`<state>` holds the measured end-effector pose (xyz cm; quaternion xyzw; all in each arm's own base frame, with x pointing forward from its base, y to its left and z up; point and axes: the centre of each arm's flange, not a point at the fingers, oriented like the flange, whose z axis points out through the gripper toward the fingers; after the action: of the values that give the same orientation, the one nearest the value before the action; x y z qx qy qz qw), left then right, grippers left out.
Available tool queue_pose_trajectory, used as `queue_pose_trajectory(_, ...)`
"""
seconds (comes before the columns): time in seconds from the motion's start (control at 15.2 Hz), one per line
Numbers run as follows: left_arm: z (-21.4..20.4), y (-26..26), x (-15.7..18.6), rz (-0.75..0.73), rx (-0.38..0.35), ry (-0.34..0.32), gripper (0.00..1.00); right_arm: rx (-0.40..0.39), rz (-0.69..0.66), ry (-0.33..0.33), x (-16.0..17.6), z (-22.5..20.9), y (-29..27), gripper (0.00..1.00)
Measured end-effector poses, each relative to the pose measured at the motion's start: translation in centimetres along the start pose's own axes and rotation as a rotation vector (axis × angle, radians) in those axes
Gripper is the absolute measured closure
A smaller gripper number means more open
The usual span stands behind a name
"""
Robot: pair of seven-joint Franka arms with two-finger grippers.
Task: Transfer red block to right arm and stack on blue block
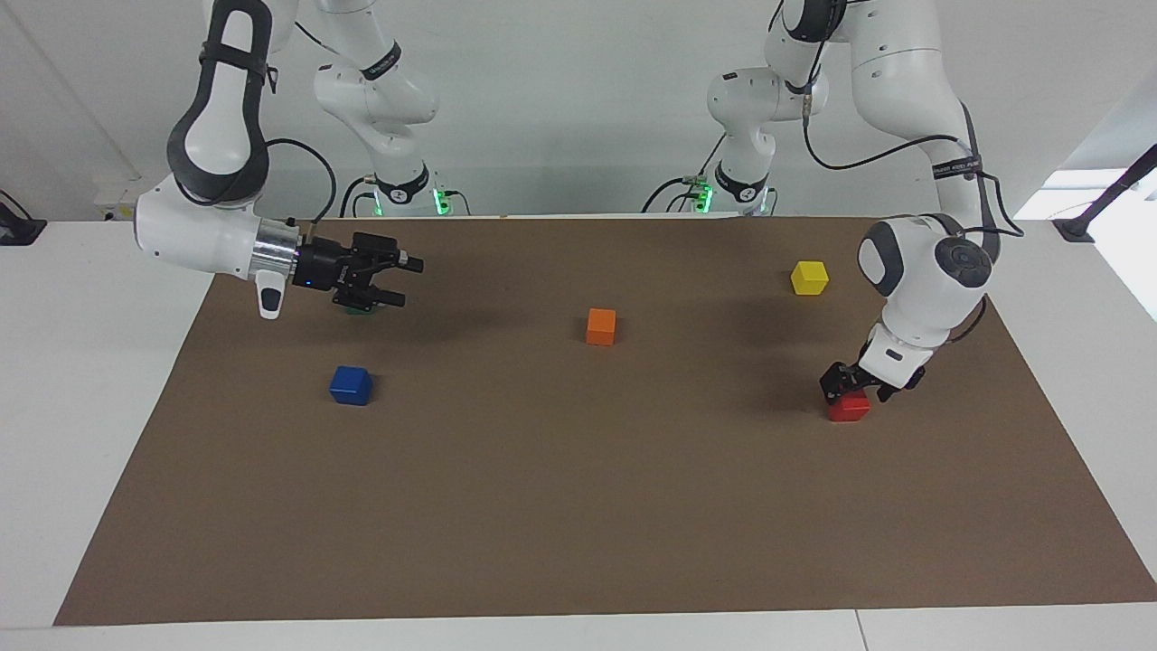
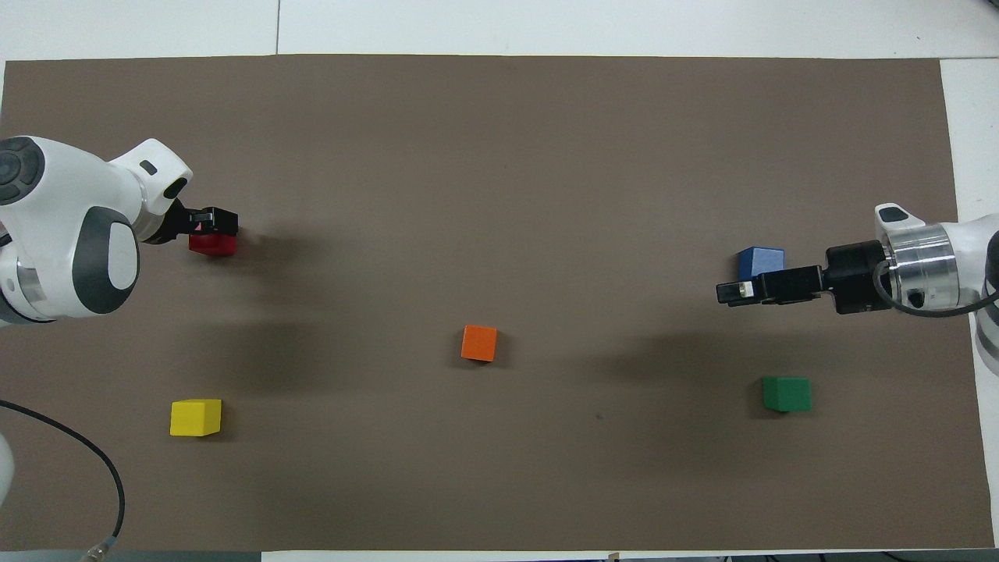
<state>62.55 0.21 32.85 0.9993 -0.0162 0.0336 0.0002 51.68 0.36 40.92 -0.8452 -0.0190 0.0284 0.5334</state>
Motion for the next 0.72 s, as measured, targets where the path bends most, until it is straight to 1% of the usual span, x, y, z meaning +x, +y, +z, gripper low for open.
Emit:
queue_pose_trajectory(0.2,0.1,0.0,0.1,0.000,0.000,0.009,0.00,0.156,0.002,0.013,-0.4,1.9,-0.4,0.00)
queue_pose_trajectory(0.26,0.1,0.0,0.2,0.000,0.000,0.015,0.08,0.200,0.003,0.013,-0.5,2.6,-0.4,0.00)
queue_pose_trajectory(0.33,0.2,0.0,0.2,0.000,0.000,0.018,0.19,0.246,-0.002,0.010,-0.6,3.6,-0.2,0.00)
queue_pose_trajectory(0.39,0.5,0.0,0.2,0.000,0.000,0.016,0.35,0.296,-0.010,0.004,-0.6,4.8,0.3,0.00)
queue_pose_trajectory(0.46,0.6,0.0,0.3,0.001,0.000,0.014,0.45,0.347,-0.019,-0.001,-0.6,6.1,1.3,0.00)
queue_pose_trajectory(0.59,0.6,0.0,0.3,0.002,0.000,0.013,0.46,0.448,-0.012,-0.017,-0.4,8.8,3.2,0.00)
queue_pose_trajectory(0.66,0.5,0.1,0.3,-0.009,-0.007,0.005,0.46,0.515,0.000,-0.024,-0.2,10.1,3.5,0.00)
queue_pose_trajectory(0.72,0.2,0.2,0.4,-0.042,-0.030,-0.015,0.46,0.578,0.012,-0.030,-0.1,11.3,3.4,0.00)
